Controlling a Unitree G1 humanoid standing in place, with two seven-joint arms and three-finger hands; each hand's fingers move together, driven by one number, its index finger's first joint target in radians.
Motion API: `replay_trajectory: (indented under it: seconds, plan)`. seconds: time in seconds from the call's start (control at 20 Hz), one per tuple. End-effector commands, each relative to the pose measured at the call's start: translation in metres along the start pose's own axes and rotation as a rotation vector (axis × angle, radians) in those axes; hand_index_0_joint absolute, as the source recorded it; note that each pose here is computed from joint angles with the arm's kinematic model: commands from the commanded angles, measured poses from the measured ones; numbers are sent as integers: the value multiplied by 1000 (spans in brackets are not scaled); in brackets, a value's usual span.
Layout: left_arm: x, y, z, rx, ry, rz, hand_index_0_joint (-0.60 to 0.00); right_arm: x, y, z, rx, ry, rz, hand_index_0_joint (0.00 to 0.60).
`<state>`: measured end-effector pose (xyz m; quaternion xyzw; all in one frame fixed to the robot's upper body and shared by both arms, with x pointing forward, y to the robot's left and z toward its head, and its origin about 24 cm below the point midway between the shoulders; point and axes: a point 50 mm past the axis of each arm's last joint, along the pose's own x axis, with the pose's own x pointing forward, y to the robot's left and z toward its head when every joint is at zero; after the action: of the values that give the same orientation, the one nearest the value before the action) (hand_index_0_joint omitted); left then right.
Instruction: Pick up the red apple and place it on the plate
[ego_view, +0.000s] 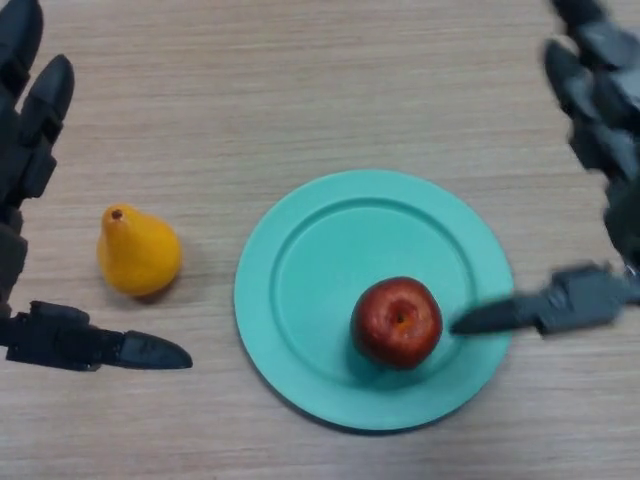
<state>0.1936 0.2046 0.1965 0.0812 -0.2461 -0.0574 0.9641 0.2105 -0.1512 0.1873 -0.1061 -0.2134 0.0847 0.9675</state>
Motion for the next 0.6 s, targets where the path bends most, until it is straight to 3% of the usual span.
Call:
replay_trajectory:
  seconds: [0.05, 0.25, 0.6]
  plan:
    - [2, 0, 25, 72, -161, -2, 0, -13, -1, 18, 10, -136, 12, 0]
    - [5, -4, 22, 53, -151, -17, 0, -25, 4, 22, 44, -109, 7, 0]
    - [8, -11, 17, 55, -142, -21, 0, -24, -9, 29, 12, -119, -5, 0]
